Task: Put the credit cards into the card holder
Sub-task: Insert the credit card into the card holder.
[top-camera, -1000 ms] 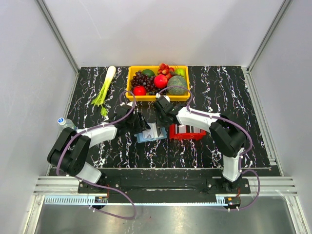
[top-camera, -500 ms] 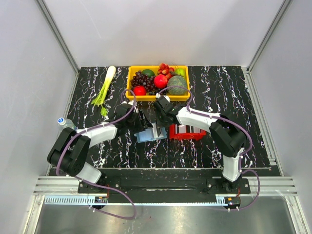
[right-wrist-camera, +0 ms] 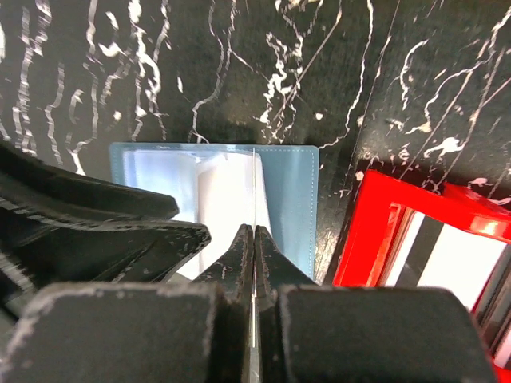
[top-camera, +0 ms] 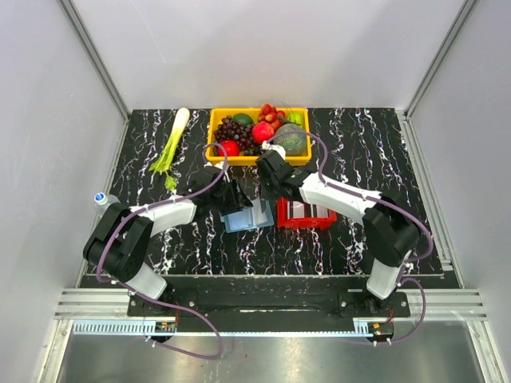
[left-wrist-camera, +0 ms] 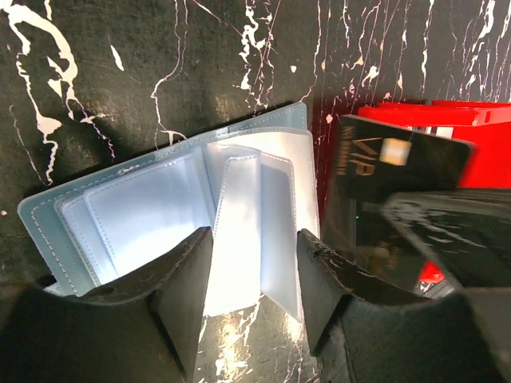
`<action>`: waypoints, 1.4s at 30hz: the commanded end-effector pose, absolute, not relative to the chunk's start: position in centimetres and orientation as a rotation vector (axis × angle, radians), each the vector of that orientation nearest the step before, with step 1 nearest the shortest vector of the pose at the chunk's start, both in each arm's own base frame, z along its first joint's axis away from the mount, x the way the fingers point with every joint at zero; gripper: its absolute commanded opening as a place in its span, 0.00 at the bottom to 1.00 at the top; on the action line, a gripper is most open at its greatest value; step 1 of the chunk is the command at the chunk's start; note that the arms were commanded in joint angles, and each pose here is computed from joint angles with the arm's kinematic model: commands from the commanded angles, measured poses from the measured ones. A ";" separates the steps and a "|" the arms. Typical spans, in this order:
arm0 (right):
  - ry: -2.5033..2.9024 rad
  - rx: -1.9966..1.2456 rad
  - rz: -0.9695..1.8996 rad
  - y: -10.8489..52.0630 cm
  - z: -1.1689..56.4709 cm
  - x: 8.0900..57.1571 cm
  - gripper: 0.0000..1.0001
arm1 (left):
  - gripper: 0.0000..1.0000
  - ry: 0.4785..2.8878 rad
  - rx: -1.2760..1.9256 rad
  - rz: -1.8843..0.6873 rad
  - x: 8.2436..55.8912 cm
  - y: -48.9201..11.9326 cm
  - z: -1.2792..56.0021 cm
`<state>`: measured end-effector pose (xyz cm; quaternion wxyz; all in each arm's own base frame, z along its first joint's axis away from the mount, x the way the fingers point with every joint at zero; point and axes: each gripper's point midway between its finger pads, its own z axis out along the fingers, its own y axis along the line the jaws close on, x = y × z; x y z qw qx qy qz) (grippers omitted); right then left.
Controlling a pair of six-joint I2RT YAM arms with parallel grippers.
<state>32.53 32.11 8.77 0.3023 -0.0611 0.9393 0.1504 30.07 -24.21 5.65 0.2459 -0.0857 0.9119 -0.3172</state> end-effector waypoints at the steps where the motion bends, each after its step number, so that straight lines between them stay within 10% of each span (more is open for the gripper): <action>1: 2.361 -0.108 0.423 31.3 13.8 33.9 0.00 | 0.48 2.462 -0.187 -0.846 30.8 -24.7 6.3; 23: 2.406 -0.042 0.554 32.7 12.8 32.7 0.00 | 0.57 2.390 -0.110 -0.959 30.5 -27.0 8.3; 42: 2.458 -0.060 0.602 33.7 10.6 32.2 0.00 | 0.33 2.441 -0.128 -0.808 30.0 -24.8 7.1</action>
